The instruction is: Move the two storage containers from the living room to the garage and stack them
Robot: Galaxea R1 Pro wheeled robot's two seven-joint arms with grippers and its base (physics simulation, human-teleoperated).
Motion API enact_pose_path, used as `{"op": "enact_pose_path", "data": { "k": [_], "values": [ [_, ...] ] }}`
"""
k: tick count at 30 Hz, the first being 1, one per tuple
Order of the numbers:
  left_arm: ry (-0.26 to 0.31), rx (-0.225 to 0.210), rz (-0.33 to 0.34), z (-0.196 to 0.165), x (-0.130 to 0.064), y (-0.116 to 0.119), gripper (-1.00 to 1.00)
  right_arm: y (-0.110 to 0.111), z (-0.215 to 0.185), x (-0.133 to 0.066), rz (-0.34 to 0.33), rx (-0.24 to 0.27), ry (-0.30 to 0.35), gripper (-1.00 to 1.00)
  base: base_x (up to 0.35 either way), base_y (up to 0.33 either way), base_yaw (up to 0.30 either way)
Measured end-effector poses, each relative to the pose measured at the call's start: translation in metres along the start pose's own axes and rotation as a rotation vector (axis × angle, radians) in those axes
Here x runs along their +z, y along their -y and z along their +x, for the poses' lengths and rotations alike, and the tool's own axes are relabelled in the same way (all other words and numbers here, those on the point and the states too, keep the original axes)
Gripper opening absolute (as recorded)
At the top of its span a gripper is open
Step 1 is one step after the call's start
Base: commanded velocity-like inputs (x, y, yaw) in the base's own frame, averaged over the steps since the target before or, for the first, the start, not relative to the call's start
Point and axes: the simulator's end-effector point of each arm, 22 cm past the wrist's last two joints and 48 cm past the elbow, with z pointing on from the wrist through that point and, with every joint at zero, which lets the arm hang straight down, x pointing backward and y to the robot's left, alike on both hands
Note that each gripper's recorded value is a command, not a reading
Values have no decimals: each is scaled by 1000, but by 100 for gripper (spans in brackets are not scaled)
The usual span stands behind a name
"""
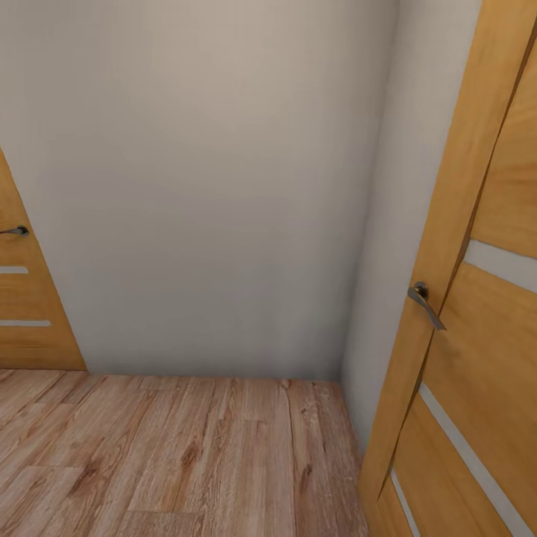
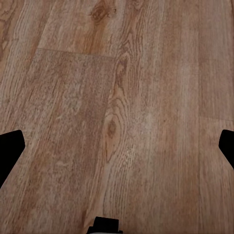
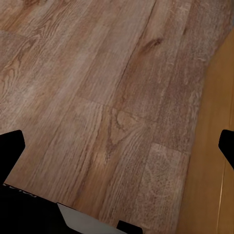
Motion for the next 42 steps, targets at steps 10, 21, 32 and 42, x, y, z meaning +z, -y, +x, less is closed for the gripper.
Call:
{"op": "enact_pose_path", "data": {
  "k": [10, 21, 32, 42],
  "values": [
    [0, -1, 0, 0, 0, 1, 100, 0, 0, 0, 0, 0, 0, 100, 0, 1, 0],
    [1, 0, 0, 0, 0, 0, 100, -5, 0, 0, -22, -17, -1, 100, 93, 0, 0],
    [0, 0, 1, 0, 0, 1, 100, -11, 0, 0, -50, -41, 0, 100, 31, 0, 0],
    [0, 0, 1, 0, 0, 1, 100, -11, 0, 0, -48, -41, 1, 100, 82, 0, 0]
  ]
}}
